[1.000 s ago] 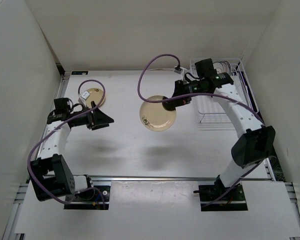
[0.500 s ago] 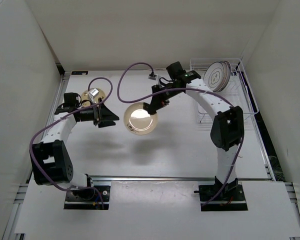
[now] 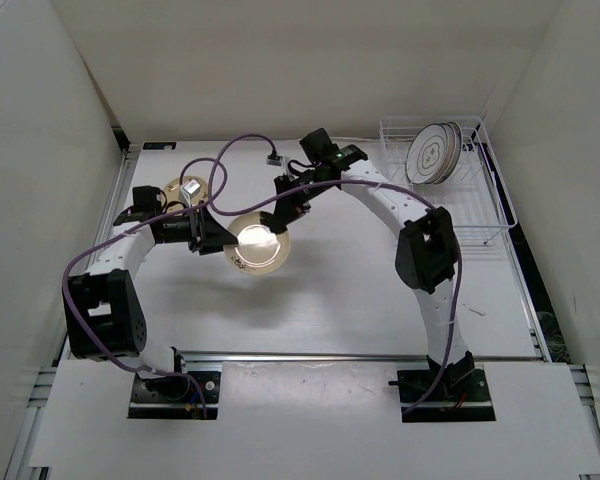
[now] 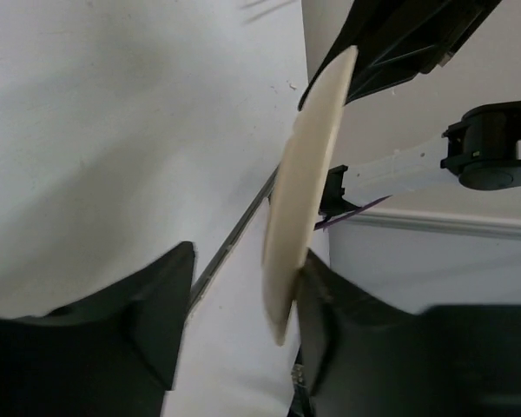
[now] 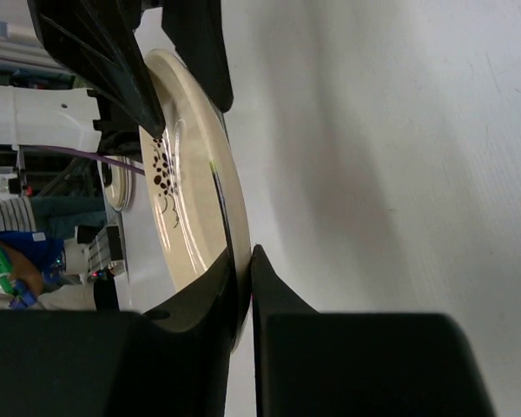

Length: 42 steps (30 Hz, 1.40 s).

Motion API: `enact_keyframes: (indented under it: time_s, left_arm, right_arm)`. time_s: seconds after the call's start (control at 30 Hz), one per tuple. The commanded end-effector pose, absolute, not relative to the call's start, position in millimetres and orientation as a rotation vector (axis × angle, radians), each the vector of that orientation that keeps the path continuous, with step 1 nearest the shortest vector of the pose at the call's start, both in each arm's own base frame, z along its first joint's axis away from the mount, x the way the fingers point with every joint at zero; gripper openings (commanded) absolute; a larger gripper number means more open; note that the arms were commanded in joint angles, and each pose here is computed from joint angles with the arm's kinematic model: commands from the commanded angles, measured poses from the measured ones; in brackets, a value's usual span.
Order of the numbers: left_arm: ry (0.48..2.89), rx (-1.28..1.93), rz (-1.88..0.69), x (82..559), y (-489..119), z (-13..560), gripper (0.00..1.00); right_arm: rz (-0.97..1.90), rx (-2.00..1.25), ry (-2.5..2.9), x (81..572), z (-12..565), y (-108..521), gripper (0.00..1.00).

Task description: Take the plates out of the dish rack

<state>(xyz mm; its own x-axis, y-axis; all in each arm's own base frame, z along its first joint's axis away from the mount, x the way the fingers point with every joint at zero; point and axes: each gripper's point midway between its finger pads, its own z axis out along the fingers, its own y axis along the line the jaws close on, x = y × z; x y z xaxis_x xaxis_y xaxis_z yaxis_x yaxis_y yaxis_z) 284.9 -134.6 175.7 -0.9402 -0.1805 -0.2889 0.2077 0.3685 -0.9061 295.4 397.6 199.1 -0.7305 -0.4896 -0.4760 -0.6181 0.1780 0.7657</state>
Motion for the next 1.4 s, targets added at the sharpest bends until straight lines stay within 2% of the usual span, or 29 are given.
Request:
enact_keyframes:
  time_s: [0.0,0.03,0.07,0.2,0.23,0.27,0.3,0.33,0.37,0.43,0.47,0.5,0.67,0.7,0.73,0.8,0.83,0.9,1.17,1.37]
  left_arm:
    - [2.252,0.088,-1.547,292,-133,186,0.55]
    - [2.257,0.085,-1.537,293,-133,185,0.51]
    - [2.264,0.077,-1.541,291,-133,182,0.43]
    - [2.266,0.081,-1.503,294,-131,181,0.26]
    - [2.273,0.076,-1.489,295,-130,180,0.16]
    - [2.273,0.078,-1.467,295,-129,180,0.11]
    - [2.278,0.074,-1.456,293,-129,179,0.11]
    - [2.291,0.064,-1.429,295,-127,176,0.11]
    - [2.294,0.062,-1.412,293,-127,175,0.11]
    - [2.302,0.048,-1.369,290,-125,173,0.11]
    - [2.313,0.025,-1.333,291,-122,170,0.11]
    - [2.331,-0.007,-1.326,287,-122,166,0.11]
    - [2.352,-0.175,-1.071,301,-101,159,0.11]
    - [2.356,-0.235,-1.055,304,-98,159,0.11]
    - [2.365,-0.278,-1.024,307,-95,156,0.11]
    - [2.359,-0.402,-0.950,316,-80,155,0.11]
    - [2.347,-0.444,-0.941,324,-74,160,0.11]
    - [2.342,-0.605,-0.972,335,-59,155,0.11]
    - [2.256,-0.665,-1.129,417,-16,179,0.11]
    - [2.179,-0.608,-1.176,477,26,187,0.11]
  right_arm:
    - [1.688,-1.156,2.185,292,224,415,0.01]
    - [1.694,-1.164,2.196,289,218,419,0.01]
    - [1.694,-1.181,2.174,287,221,423,0.01]
    - [1.699,-1.195,2.173,284,219,427,0.01]
    - [1.685,-1.188,2.190,285,215,426,0.01]
    - [1.683,-1.191,2.180,284,219,426,0.07]
    - [1.651,-1.192,2.194,286,215,424,0.16]
    - [1.613,-1.196,2.193,284,222,420,0.30]
    - [1.526,-1.194,2.211,290,216,417,0.62]
    - [1.424,-1.194,2.216,291,221,408,0.79]
    - [1.369,-1.192,2.231,292,219,403,0.96]
    - [1.305,-1.169,2.224,296,229,393,1.00]
    - [0.961,-1.029,2.332,312,211,341,1.00]
    - [0.811,-0.942,2.348,322,218,319,1.00]
    - [0.737,-0.904,2.395,322,202,301,1.00]
    - [0.650,-0.841,2.382,316,213,276,1.00]
    - [0.578,-0.815,2.436,310,195,258,1.00]
    - [0.550,-0.782,2.409,299,207,235,1.00]
    - [0.496,-0.821,2.460,214,195,156,1.00]
    - [0.435,-0.743,2.428,199,198,101,1.00]
